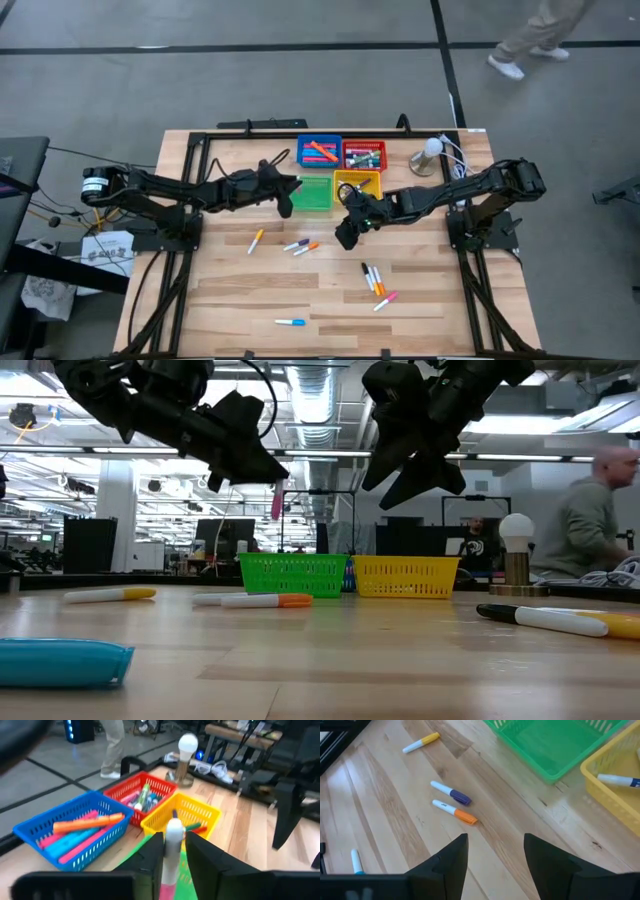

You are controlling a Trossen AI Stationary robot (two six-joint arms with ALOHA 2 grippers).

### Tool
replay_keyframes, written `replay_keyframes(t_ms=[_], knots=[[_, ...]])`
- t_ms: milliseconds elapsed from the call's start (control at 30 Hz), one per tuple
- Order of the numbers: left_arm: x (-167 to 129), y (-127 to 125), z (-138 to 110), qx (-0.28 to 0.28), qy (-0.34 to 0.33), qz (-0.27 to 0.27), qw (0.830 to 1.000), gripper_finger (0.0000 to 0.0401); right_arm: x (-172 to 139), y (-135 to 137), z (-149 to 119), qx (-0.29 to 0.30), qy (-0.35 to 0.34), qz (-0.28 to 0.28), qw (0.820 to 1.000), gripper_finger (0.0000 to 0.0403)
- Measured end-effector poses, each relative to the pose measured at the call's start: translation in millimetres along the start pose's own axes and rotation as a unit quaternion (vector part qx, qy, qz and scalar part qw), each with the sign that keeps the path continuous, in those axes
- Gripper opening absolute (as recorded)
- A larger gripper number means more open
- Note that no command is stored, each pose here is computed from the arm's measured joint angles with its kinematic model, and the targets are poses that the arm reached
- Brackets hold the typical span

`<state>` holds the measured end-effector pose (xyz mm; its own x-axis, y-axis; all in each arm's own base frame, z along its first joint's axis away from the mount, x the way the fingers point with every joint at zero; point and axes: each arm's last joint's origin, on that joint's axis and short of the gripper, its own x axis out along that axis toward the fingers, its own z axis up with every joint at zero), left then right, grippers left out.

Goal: Pick & Place Markers
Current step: Put the pink mini marker into the green bin

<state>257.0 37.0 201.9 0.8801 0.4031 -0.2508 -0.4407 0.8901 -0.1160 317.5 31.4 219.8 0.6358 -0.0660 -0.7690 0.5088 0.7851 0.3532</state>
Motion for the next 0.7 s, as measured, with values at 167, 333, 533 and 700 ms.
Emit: replay_keyframes(t_ms=[167, 333, 533, 700], knots=[[-0.2, 0.8, -5.5, 0.005, 0.028, 0.0, 1.0, 0.0119, -0.1, 0.1, 0.1, 0.0, 0.0, 0.0, 1.0, 0.0182], [-0.2, 0.4, -5.6, 0.003, 0.03, -0.007, 1.0, 0.0156, 0.1, 0.1, 0.1, 0.0, 0.0, 0.0, 1.0, 0.0182], [-0.2, 0.4, -5.7, -0.002, 0.031, -0.007, 0.999, 0.018, 0.1, 0.1, 0.1, 0.0, -0.001, 0.0, 1.0, 0.0185], [-0.3, 0.4, -6.0, -0.008, 0.033, -0.007, 0.999, 0.0184, 0.0, 0.2, 0.0, 0.0, 0.0, 0.0, 1.0, 0.0181]])
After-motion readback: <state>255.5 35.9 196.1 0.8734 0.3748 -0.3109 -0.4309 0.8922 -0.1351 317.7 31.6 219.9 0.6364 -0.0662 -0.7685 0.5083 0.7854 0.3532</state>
